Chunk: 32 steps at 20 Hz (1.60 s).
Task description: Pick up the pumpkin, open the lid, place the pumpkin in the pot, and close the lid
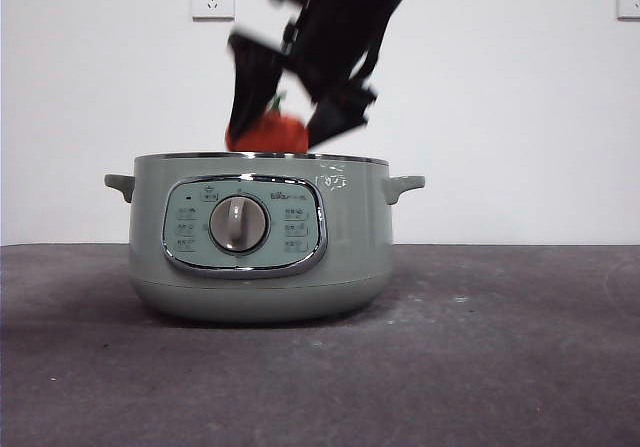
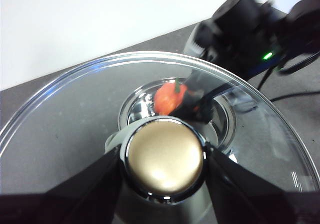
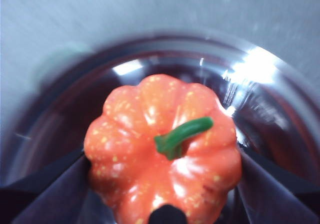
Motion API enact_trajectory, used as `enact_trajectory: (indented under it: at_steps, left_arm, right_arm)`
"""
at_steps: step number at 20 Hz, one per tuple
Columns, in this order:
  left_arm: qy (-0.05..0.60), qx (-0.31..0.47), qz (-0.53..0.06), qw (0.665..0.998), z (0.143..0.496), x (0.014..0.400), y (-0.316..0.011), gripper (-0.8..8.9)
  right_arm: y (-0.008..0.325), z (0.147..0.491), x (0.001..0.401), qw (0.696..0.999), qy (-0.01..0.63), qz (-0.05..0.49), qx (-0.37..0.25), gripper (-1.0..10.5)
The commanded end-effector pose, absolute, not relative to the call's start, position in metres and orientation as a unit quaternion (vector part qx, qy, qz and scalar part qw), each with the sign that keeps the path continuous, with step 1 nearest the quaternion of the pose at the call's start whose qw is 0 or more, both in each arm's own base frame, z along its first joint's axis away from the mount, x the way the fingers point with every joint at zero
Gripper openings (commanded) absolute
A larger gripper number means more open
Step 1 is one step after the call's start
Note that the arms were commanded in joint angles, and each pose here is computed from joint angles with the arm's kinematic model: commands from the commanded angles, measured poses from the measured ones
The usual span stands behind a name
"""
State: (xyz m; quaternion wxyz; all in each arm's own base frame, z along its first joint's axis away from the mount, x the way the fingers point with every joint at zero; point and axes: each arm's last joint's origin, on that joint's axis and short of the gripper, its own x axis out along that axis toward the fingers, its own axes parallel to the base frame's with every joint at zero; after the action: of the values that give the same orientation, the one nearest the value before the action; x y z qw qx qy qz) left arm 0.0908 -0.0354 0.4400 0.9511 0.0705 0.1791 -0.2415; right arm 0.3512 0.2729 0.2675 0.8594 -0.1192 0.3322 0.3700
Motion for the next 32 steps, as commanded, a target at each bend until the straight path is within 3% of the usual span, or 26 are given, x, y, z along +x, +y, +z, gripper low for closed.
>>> enact_trajectory:
  at_steps: [1,5,11,14,17,21,25,28,32]
  left_arm:
    - [0.156,0.065,-0.241,0.956,0.445,0.087,-0.034,-0.09]
    - [0.157,0.065,-0.241,0.956,0.445,0.087,-0.034,-0.09]
    - [0.161,0.065,-0.244,0.954,0.445,0.086,-0.034,-0.09]
    - [0.161,0.065,-0.245,0.954,0.445,0.086,-0.034,-0.09]
    - [0.162,0.065,-0.245,0.954,0.444,0.086,-0.034,-0.09]
    - [0.167,0.066,-0.246,0.953,0.444,0.092,-0.036,-0.09]
    - [0.165,0.063,-0.261,0.949,0.443,0.125,-0.048,-0.09]
    - [0.184,0.063,-0.275,0.941,0.434,0.166,-0.063,-0.09]
    - [0.194,0.057,-0.307,0.930,0.418,0.213,-0.083,-0.09]
  right_arm:
    - [0.284,0.246,0.355,0.853,0.336,0.371,-0.148,-0.1]
    - [0.292,0.218,0.360,0.841,0.356,0.367,-0.175,-0.1]
    - [0.291,0.208,0.359,0.831,0.382,0.358,-0.186,0.2]
    - [0.290,0.206,0.356,0.824,0.398,0.356,-0.189,5.9]
    - [0.288,0.215,0.356,0.831,0.391,0.353,-0.181,6.0]
    - [0.276,0.275,0.343,0.864,0.331,0.339,-0.171,6.0]
    - [0.224,0.371,0.298,0.919,0.272,0.249,-0.142,6.0]
    - [0.181,0.427,0.247,0.933,0.239,0.247,-0.107,6.0]
    - [0.146,0.460,0.197,0.939,0.212,0.253,-0.095,6.0]
